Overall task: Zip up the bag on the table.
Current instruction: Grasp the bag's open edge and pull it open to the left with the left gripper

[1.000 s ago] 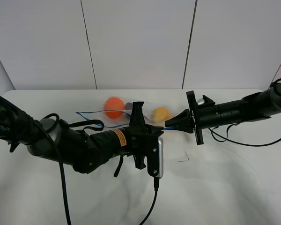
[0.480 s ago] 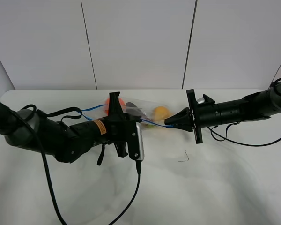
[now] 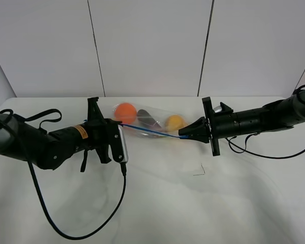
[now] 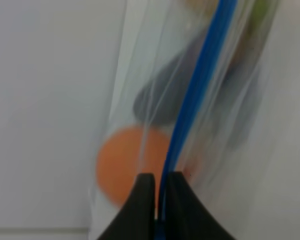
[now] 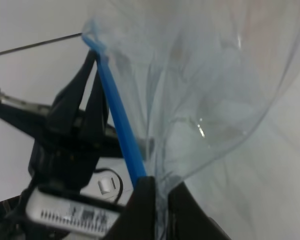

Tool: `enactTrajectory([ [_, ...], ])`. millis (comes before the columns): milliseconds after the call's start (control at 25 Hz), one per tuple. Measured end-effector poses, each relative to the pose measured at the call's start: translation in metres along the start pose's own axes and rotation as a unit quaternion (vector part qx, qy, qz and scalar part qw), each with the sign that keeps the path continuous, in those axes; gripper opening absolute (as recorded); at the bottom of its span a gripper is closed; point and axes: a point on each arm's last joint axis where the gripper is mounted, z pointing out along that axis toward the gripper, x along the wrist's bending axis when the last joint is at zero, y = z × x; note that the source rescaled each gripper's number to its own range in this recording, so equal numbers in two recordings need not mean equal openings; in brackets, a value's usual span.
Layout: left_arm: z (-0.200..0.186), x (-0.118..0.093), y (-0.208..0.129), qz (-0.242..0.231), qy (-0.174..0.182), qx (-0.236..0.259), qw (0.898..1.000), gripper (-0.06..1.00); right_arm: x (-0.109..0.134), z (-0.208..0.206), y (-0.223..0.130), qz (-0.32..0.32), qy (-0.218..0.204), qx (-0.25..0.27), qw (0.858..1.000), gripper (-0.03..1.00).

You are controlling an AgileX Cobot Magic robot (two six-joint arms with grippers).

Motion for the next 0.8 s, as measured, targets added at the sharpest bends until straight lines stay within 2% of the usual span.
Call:
enactTrajectory([
  [440, -0.005, 0.016, -0.043, -0.017, 0.022, 0.054, 0.998, 0.00, 0.001, 0.001, 0.000, 0.000, 0.001, 0.000, 1.000, 0.00],
  [800, -0.007, 0.021, -0.057, -0.025, 0.029, 0.071, 0.997, 0.00, 0.001, 0.001, 0.000, 0.000, 0.002, 0.000, 1.000, 0.00],
])
